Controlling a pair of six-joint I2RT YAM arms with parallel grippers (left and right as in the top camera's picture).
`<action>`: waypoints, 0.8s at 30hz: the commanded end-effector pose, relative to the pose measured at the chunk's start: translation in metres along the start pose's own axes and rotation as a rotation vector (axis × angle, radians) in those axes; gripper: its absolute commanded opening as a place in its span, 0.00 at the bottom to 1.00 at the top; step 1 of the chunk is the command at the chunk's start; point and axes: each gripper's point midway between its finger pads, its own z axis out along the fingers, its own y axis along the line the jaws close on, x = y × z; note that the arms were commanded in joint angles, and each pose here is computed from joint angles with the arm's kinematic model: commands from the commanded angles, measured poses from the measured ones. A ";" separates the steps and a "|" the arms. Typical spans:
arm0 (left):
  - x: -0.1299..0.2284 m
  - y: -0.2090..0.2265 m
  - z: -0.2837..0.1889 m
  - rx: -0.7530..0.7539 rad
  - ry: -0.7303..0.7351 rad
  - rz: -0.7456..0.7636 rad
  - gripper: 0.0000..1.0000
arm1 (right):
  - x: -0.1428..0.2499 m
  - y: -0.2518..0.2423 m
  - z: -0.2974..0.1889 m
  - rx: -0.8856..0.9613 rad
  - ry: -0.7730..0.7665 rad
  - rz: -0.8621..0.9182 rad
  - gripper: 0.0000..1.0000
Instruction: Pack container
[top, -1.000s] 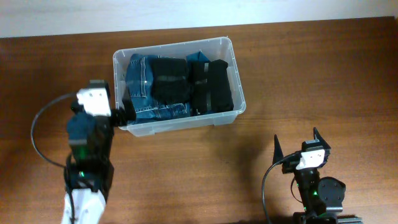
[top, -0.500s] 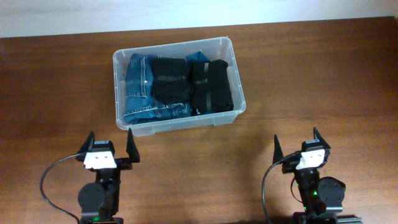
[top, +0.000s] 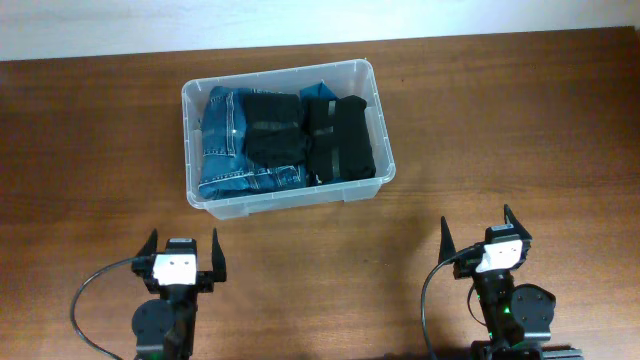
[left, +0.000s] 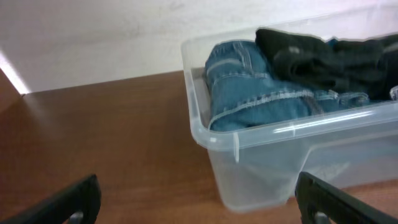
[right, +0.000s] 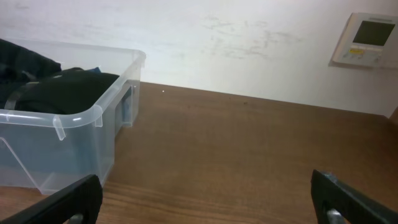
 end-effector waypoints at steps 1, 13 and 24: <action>0.012 -0.001 -0.004 0.000 0.039 0.069 0.99 | 0.003 0.000 0.000 0.004 0.003 0.011 0.98; -0.012 0.020 -0.013 -0.087 -0.072 0.054 0.99 | 0.003 0.000 0.000 0.005 0.003 0.011 0.98; -0.012 0.020 -0.013 -0.087 -0.072 0.054 0.99 | 0.003 0.000 0.000 0.005 0.003 0.011 0.99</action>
